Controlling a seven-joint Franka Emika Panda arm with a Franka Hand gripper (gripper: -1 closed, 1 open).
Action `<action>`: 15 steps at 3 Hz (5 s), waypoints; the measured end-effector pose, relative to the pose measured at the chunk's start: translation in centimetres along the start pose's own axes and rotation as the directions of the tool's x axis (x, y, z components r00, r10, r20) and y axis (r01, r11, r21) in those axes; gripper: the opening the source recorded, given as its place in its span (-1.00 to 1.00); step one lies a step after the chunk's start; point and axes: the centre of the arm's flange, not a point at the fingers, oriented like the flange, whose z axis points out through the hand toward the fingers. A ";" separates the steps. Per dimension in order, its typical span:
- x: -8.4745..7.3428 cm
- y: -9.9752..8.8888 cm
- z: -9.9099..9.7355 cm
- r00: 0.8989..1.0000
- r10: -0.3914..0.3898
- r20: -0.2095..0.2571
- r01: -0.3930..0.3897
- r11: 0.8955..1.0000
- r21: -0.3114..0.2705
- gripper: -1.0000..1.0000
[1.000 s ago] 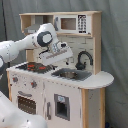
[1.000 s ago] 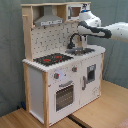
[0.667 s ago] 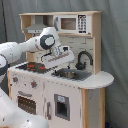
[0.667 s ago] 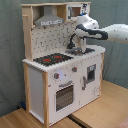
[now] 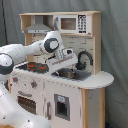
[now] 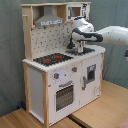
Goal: Play with the kitchen
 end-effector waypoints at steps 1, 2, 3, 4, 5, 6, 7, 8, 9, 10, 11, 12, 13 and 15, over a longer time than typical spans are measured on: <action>0.5 -3.3 0.2 1.000 0.012 -0.029 -0.011 0.999 0.034 1.00; 0.9 -2.6 2.7 0.999 0.046 0.020 -0.048 0.994 0.095 1.00; 0.9 -2.7 2.7 0.999 0.045 0.020 -0.047 0.994 0.097 -1.00; -0.1 -2.0 0.3 0.998 0.055 0.023 -0.057 0.992 0.113 -1.00; -1.5 -1.6 -2.4 0.998 0.057 0.017 -0.059 0.991 0.124 -1.00; -3.1 -1.6 -5.3 0.998 0.055 -0.003 -0.054 0.989 0.136 -1.00; -4.3 -4.5 -10.0 0.995 0.043 -0.086 -0.029 0.988 0.151 -1.00; -5.1 -8.3 -13.3 0.989 0.003 -0.150 0.022 0.986 0.163 -1.00; -6.1 -12.9 -15.3 0.980 -0.051 -0.193 0.086 0.980 0.179 -1.00; -6.6 -17.2 -15.6 0.966 -0.120 -0.228 0.166 0.967 0.193 -1.00; -6.4 -20.5 -15.2 0.953 -0.169 -0.253 0.223 0.952 0.207 -1.00; -6.1 -23.2 -15.2 0.938 -0.211 -0.273 0.274 0.937 0.217 -1.00; -5.8 -24.8 -15.7 0.926 -0.240 -0.291 0.309 0.925 0.221 -1.00; -5.1 -27.5 -16.0 0.902 -0.298 -0.313 0.379 0.894 0.241 -1.00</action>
